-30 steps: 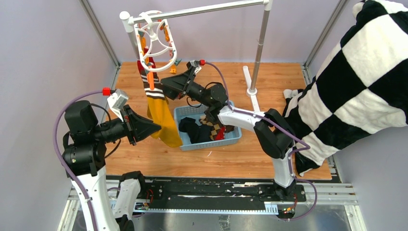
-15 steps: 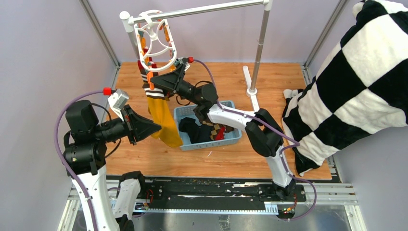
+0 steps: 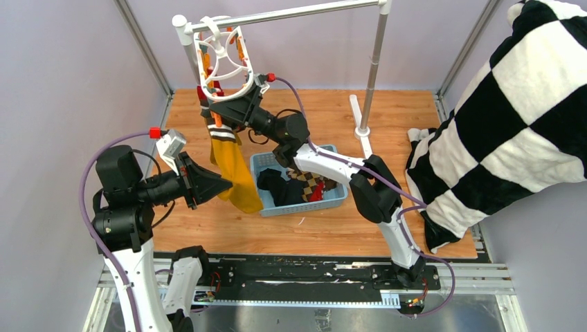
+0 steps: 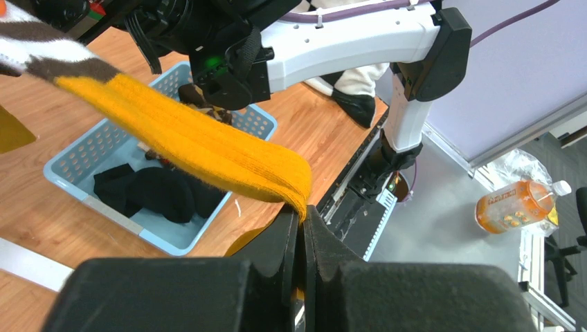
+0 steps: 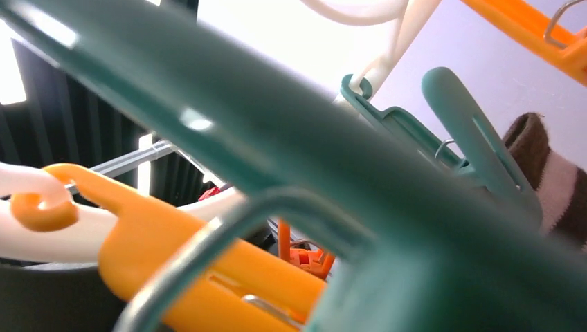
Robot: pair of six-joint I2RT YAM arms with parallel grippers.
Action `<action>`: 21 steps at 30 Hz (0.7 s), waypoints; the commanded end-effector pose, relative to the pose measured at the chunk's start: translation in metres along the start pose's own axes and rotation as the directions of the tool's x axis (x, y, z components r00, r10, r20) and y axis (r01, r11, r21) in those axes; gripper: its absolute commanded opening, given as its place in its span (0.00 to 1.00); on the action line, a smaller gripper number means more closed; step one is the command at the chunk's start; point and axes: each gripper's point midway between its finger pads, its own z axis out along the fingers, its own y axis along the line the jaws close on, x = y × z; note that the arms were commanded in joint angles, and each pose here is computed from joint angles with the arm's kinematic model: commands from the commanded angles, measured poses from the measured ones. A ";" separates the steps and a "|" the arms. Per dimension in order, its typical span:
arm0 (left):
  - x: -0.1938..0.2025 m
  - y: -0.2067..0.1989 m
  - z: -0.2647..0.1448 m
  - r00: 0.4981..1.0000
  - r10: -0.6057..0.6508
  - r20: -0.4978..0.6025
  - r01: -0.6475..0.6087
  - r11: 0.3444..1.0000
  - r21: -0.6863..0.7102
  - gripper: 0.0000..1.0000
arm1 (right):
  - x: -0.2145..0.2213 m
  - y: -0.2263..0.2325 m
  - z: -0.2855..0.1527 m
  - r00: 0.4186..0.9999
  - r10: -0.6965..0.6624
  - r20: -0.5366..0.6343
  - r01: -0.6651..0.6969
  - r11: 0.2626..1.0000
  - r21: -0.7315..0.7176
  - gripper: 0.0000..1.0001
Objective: Remove the socks clipped to the hanger
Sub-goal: Remove the sock from the hanger.
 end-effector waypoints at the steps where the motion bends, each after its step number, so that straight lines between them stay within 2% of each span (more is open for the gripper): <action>1: 0.003 0.000 0.001 1.000 -0.030 -0.006 0.030 1.000 0.003 0.00 | -0.008 0.005 0.000 1.000 -0.024 0.015 0.025 0.999 -0.024 0.65; 4: 0.003 0.001 0.001 1.000 -0.030 -0.005 0.030 1.000 -0.001 0.00 | -0.008 0.005 0.000 1.000 -0.025 0.018 0.025 0.999 -0.020 0.55; 13: 0.003 -0.005 0.000 0.999 -0.035 -0.002 0.035 0.999 0.012 0.00 | -0.029 -0.005 -0.001 0.996 -0.050 0.070 0.049 0.999 0.013 0.56; 21: 0.005 -0.005 0.000 0.999 -0.039 -0.004 0.039 0.999 0.017 0.00 | -0.032 -0.007 0.003 0.995 -0.061 0.077 0.060 0.998 0.019 0.42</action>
